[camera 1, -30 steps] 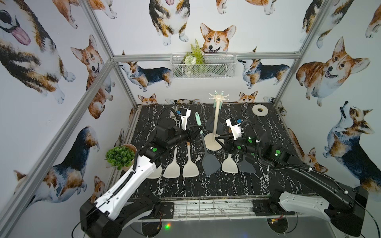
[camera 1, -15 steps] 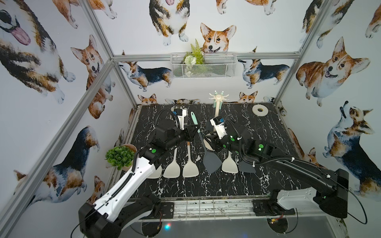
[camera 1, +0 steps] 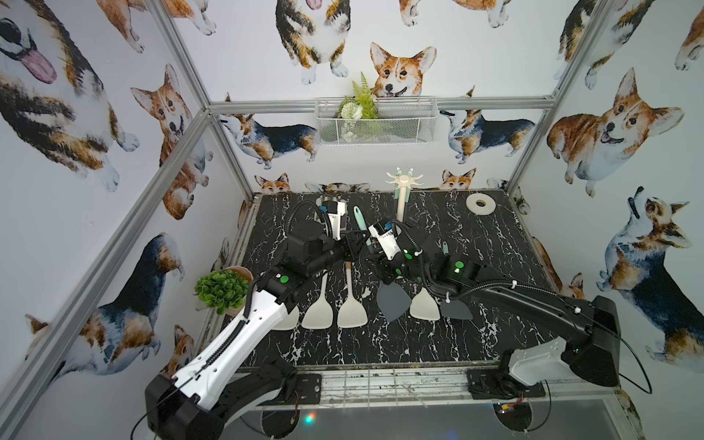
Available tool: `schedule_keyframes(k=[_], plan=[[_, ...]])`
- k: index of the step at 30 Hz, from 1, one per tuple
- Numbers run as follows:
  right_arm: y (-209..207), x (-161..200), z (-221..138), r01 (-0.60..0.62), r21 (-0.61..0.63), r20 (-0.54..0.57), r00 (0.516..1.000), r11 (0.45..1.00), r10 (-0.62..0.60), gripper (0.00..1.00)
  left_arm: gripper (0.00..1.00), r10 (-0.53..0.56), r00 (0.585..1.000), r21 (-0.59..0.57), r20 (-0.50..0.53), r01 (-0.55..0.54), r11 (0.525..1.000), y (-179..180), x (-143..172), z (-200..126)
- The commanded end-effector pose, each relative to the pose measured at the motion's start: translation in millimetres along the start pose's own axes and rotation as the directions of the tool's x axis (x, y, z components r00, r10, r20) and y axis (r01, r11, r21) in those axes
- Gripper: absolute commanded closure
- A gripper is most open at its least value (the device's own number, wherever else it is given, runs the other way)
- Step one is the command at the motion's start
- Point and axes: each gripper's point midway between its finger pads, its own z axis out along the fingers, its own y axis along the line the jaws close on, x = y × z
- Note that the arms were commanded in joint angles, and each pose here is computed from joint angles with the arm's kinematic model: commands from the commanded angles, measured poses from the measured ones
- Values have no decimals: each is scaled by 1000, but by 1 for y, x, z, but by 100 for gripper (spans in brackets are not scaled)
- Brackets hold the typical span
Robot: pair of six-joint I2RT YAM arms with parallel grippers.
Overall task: Take the spatula off the kitchen utensil rack
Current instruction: Place the spatula at the center of the board.
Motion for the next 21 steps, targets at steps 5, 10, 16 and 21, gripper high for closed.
schedule_keyframes(k=[5, 10, 16, 21], plan=[[-3, -4, 3, 38, 31, -20, 999, 999, -38, 100, 100, 56, 998, 27, 16, -56, 998, -10, -6, -8], [-17, -10, -30, 77, 98, 23, 997, 992, -80, 100, 70, 138, 990, 44, 13, -139, 989, -17, -5, -16], [-63, -10, -99, 37, 198, 46, 998, 980, -47, 100, 52, 213, 977, 37, 26, -214, 976, -19, -8, -22], [-129, 0, -163, -74, 354, 76, 996, 932, 50, 100, 51, 236, 972, 31, 3, -236, 971, -16, -4, -18]])
